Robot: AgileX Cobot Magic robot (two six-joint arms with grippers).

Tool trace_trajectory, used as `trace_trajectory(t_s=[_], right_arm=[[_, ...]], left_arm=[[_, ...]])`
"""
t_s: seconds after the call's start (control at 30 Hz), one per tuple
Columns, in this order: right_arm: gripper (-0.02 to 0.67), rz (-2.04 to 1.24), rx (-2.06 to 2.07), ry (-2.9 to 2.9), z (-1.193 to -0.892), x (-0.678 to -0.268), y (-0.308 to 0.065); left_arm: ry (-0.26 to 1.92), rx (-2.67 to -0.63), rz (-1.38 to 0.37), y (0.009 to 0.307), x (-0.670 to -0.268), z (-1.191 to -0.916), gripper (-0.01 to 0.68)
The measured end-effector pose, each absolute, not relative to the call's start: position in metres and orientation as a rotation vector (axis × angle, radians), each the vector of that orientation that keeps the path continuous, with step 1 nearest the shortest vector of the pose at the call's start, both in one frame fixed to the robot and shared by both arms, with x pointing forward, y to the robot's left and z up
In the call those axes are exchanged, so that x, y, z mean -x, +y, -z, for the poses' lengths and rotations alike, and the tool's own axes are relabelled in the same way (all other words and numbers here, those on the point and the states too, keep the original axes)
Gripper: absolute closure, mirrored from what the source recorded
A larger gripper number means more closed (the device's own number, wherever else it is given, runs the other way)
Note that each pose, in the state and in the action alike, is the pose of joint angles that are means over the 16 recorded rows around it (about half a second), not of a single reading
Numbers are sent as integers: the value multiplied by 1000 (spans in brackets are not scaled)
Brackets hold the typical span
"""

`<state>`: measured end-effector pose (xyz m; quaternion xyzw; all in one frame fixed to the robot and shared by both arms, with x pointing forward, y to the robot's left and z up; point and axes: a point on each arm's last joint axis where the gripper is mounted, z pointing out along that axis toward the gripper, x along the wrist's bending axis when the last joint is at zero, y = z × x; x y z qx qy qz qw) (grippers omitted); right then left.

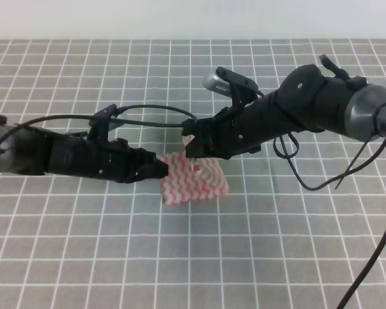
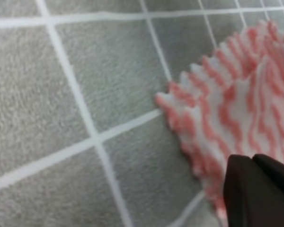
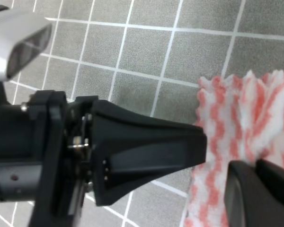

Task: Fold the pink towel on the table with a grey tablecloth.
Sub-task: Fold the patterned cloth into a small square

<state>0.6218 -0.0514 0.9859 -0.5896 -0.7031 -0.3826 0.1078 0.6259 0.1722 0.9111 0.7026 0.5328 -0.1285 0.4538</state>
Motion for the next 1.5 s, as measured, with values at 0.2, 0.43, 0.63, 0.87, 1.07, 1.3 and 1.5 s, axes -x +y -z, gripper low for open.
trace_trajectory(t_s=[0.2,0.43,0.63,0.87,1.07,1.3,1.5], right_arm=[[661,1128,1725,-2066,-988,-622,-50],[661,1148,1687,-2072,-996,-620,-42],[661,1150,1659,-2082,-997,-620,-34],[661,1124,1661,-2102,-986,-621,-29],[661,1089,1688,-2126,-976,-625,-33],[661,1061,1705,-2149,-973,-627,-37],[661,1041,1702,-2150,-972,-626,-38]], left_arm=[[1330,-1726,326,172,-627,-904,675],[1335,-1724,331,172,-627,-902,675],[1333,-1724,332,172,-627,-902,675],[1329,-1724,338,172,-627,-902,675],[1327,-1727,340,171,-627,-902,676],[1324,-1731,343,171,-626,-901,676],[1318,-1729,346,171,-626,-903,677]])
